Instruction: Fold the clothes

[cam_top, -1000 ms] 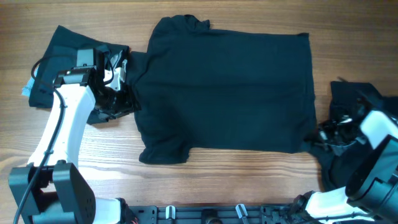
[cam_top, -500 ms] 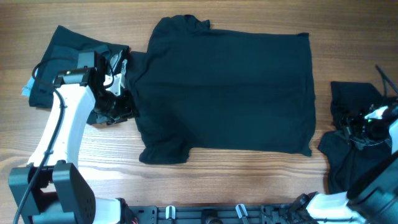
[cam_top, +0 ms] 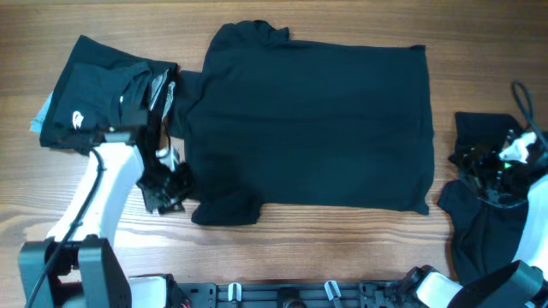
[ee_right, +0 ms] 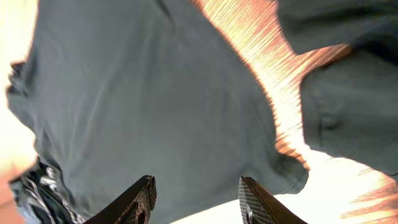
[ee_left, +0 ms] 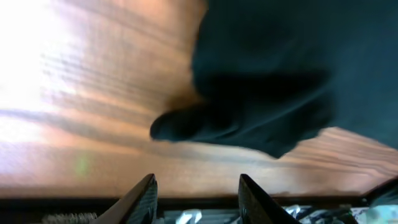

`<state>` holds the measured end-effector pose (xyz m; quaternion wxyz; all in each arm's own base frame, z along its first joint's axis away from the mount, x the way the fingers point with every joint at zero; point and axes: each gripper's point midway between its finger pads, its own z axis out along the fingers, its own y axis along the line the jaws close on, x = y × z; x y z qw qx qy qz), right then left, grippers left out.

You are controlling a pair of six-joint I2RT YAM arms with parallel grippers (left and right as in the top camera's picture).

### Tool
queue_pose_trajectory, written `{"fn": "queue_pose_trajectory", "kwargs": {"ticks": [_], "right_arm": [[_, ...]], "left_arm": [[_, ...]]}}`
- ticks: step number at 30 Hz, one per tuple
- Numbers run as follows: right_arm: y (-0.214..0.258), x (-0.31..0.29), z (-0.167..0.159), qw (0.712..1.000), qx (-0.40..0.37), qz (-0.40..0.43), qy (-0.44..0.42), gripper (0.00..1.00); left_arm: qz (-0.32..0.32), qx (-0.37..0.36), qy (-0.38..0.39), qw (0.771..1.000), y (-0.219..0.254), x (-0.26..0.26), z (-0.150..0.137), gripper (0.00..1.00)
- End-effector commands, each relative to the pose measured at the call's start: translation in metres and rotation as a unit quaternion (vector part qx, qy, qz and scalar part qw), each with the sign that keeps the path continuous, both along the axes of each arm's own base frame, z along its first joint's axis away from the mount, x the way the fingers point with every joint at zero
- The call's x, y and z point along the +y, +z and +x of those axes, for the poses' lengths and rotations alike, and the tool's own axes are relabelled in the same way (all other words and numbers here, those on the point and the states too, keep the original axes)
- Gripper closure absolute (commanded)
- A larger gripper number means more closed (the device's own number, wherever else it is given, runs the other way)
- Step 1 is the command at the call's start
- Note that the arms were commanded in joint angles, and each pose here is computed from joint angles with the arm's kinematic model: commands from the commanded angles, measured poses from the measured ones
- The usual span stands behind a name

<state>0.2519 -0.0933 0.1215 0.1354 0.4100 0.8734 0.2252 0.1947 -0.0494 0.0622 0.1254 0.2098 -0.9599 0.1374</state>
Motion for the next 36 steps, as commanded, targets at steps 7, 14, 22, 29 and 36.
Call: {"fn": "queue_pose_trajectory", "kwargs": {"ticks": [7, 14, 22, 29, 36], "right_arm": [[-0.003, 0.008, 0.009, 0.999, 0.017, -0.040, 0.033, 0.51], [-0.003, 0.004, 0.012, 0.999, 0.013, -0.047, 0.024, 0.51], [-0.002, 0.001, 0.015, 0.998, 0.007, -0.054, 0.022, 0.51], [-0.002, -0.002, 0.017, 0.998, 0.004, -0.061, 0.020, 0.47], [-0.005, -0.003, 0.010, 0.997, 0.023, -0.066, 0.018, 0.45]], "left_arm": [[0.034, 0.017, 0.095, 0.995, -0.052, 0.002, -0.017, 0.53], [-0.106, 0.012, 0.079, 0.991, -0.050, -0.048, -0.022, 0.93], [-0.160, 0.075, 0.065, 0.982, -0.024, -0.075, -0.055, 0.96], [-0.182, 0.066, 0.070, 0.978, 0.001, -0.080, -0.064, 0.85], [-0.110, 0.020, 0.052, 0.992, -0.006, -0.058, -0.057, 0.82]]}}
